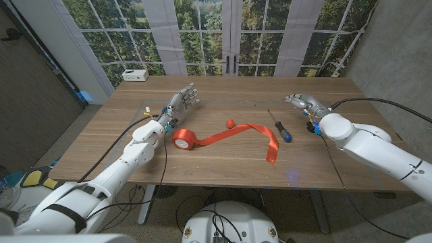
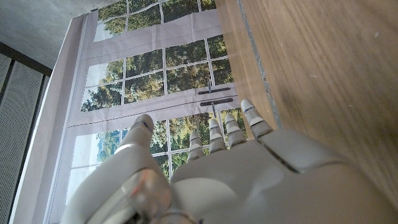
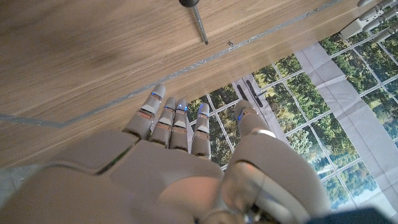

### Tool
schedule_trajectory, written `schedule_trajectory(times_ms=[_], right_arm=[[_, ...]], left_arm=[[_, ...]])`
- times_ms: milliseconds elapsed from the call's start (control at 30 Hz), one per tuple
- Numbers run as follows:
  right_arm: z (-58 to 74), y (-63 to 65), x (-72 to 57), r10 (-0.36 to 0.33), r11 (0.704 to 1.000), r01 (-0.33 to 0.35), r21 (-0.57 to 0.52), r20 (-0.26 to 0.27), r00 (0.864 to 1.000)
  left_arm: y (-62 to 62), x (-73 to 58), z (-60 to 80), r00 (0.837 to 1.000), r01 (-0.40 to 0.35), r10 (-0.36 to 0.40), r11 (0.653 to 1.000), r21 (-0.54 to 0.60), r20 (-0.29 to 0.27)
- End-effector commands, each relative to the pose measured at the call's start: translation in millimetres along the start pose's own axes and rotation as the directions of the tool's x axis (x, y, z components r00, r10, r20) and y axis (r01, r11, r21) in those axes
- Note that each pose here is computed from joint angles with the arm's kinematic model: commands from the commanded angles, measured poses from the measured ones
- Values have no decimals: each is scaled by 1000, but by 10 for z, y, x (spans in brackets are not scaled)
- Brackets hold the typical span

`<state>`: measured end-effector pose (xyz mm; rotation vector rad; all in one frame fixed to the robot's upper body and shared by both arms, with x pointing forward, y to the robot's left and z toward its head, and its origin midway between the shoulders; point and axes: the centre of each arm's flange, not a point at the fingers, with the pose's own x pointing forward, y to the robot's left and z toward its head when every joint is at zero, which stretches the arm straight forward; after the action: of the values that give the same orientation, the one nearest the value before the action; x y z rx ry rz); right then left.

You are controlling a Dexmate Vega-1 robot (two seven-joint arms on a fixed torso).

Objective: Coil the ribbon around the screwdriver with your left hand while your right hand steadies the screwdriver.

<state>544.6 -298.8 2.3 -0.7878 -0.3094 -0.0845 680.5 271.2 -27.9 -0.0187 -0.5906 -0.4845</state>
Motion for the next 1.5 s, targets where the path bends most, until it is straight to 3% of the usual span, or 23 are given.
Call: schedule_trajectory(times_ms=[33,600,967,1267,1500], right_arm=[[108,-11,-122,-15,991,7,-131,-65,998],[249,43,-262,-35,953,-17,-301,-169,985],[329,128,-281,-28,931,-53,-361,-215,976],[392,236,-264,3,907,-121,-403,-281,960],[434,299,-282,-15,894,-122,-431,-302,953]], left_arm=[[-6,16,-12,1000,5,-5,1000,-7,6],[-12,28,-30,1000,16,-16,1000,-13,8],[6,49,-46,1000,16,-16,1000,-22,11],[42,67,-53,1000,26,-25,999,-24,8],[57,86,-66,999,33,-32,999,-31,9]])
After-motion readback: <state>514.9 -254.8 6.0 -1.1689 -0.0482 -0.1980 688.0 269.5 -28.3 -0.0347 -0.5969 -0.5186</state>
